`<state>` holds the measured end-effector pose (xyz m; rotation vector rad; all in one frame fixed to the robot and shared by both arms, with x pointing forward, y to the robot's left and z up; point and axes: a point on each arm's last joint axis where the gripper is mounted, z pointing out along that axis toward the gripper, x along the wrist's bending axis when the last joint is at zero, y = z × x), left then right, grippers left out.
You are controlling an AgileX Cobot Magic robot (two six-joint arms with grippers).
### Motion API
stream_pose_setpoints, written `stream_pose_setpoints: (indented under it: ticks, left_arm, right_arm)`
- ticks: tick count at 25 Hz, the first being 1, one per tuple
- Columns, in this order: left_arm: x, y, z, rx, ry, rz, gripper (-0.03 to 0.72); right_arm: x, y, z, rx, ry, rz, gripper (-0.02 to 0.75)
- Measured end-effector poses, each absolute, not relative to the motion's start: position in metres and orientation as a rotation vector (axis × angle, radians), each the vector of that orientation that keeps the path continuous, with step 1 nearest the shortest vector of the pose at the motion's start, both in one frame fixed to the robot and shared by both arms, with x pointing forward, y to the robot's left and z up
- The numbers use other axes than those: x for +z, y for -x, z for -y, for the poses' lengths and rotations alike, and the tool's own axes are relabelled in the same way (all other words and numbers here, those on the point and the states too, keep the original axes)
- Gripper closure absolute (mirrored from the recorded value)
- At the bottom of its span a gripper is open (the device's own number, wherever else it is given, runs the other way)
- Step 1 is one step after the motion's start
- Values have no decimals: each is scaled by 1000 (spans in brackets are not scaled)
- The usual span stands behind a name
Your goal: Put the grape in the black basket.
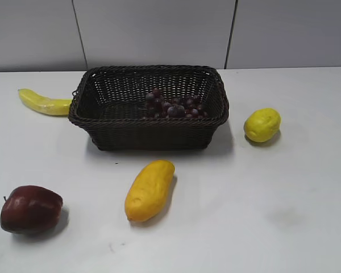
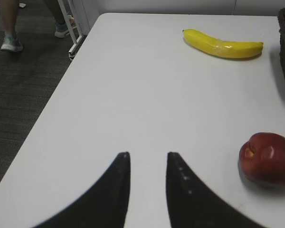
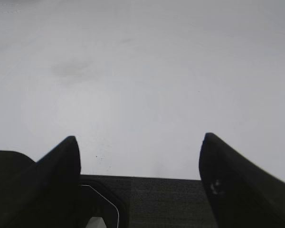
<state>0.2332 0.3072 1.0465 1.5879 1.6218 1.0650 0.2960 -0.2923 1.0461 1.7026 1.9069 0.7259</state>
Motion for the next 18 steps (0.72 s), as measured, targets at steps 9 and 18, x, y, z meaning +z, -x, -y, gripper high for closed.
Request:
stream_pose_setpoints:
  ticks: [9,18]
  left_arm:
    - [1047,-233,-307,1065,-1588,-1622,451]
    - [1047,-233,-307,1065,-1588,-1622,451]
  right_arm:
    - [1050,-277,294,813,-1634,-1830,147]
    - [1054,-251,296,935,-1529,-1712,147]
